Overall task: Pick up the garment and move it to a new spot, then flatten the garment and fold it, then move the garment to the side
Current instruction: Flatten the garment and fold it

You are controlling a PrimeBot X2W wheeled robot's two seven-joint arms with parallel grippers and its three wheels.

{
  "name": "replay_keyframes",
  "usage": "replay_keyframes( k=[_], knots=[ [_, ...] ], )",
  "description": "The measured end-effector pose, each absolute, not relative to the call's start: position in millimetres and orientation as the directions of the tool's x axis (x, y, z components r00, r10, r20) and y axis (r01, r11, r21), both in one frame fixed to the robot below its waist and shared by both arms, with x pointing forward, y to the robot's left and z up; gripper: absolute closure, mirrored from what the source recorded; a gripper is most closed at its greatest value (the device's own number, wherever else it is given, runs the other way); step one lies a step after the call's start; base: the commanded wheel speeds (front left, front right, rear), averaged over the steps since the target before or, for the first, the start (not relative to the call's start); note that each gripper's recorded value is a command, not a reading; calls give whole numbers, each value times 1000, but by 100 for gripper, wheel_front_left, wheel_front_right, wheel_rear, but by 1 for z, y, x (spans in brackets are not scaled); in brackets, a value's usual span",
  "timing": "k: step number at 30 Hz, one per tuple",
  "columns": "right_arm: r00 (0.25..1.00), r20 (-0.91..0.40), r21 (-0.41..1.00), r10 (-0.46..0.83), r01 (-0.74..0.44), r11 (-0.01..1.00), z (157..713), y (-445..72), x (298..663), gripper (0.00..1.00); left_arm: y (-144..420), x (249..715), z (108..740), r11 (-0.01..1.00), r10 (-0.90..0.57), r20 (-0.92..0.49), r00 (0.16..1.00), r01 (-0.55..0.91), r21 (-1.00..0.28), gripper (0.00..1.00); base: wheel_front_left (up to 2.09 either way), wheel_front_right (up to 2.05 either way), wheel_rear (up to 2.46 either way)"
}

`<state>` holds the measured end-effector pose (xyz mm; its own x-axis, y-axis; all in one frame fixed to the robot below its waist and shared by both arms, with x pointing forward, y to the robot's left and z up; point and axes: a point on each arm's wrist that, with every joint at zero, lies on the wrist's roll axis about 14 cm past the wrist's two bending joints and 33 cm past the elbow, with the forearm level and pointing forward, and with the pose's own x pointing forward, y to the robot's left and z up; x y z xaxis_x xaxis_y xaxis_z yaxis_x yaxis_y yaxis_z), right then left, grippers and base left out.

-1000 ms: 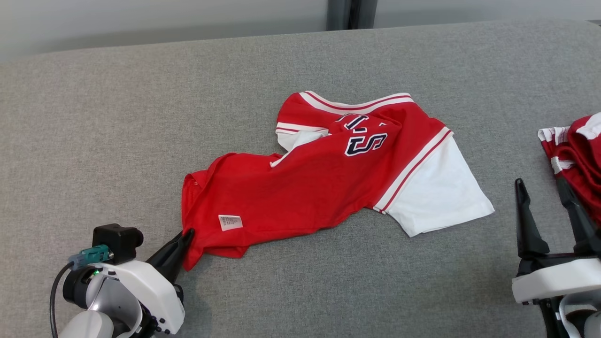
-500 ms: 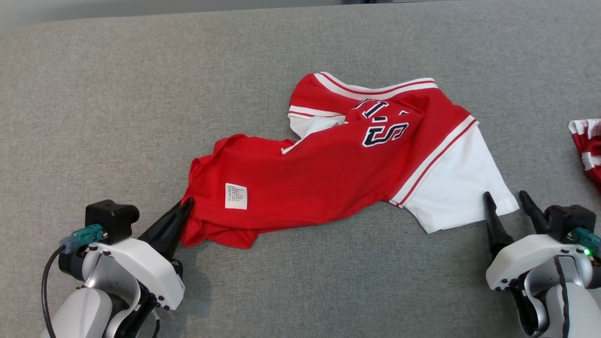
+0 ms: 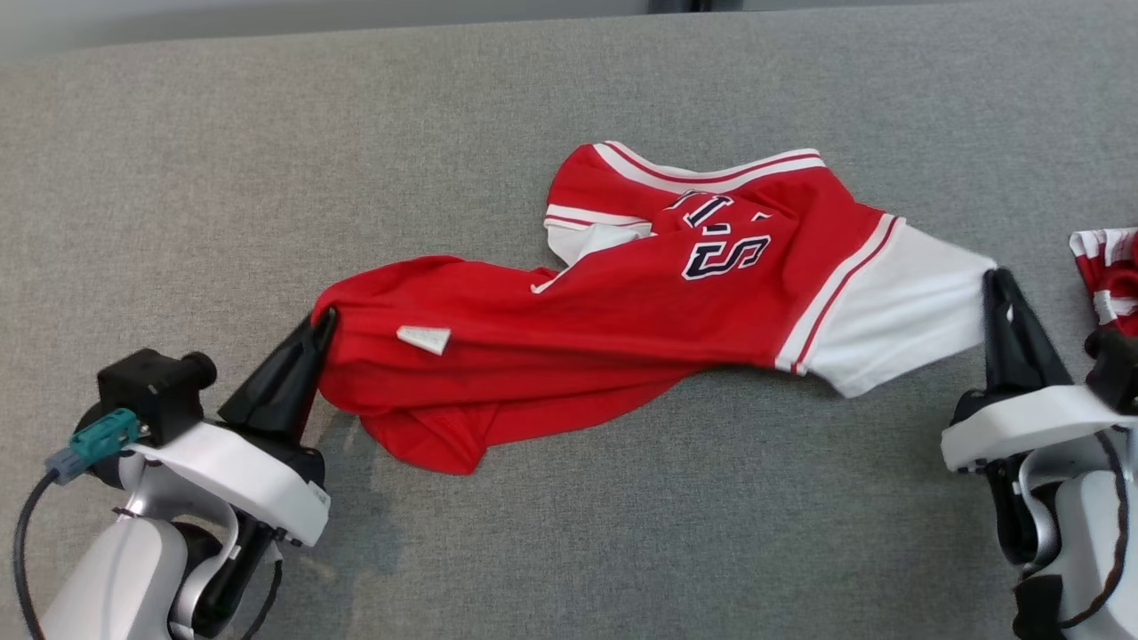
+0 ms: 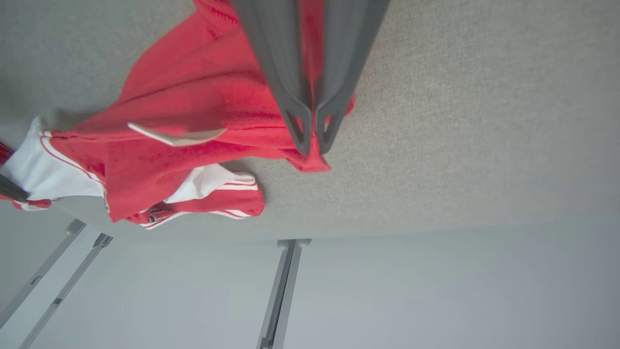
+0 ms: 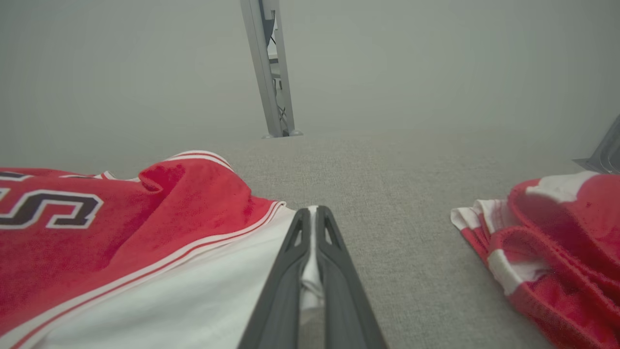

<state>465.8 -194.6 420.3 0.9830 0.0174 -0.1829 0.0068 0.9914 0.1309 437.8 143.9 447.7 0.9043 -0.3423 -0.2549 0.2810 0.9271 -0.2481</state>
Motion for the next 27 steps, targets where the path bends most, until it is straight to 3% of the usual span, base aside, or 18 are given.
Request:
replay_keyframes(
  k=[7,15,22,27],
  knots=[
    [983,183,91,-6,-11,996,545,-210,484,100,148,453,525,933,-307,-12,952,298,-200,100,0,0,0],
    [848,529,3,36,-45,999,691,-203,454,100,153,449,628,946,-266,267,926,305,-114,100,0,0,0],
    [716,693,-85,79,-28,996,775,-198,409,100,157,428,699,954,-256,433,864,298,-30,100,0,0,0],
    [684,722,-111,98,-25,994,795,-194,391,100,159,415,722,958,-253,481,839,288,1,100,0,0,0]
  ],
)
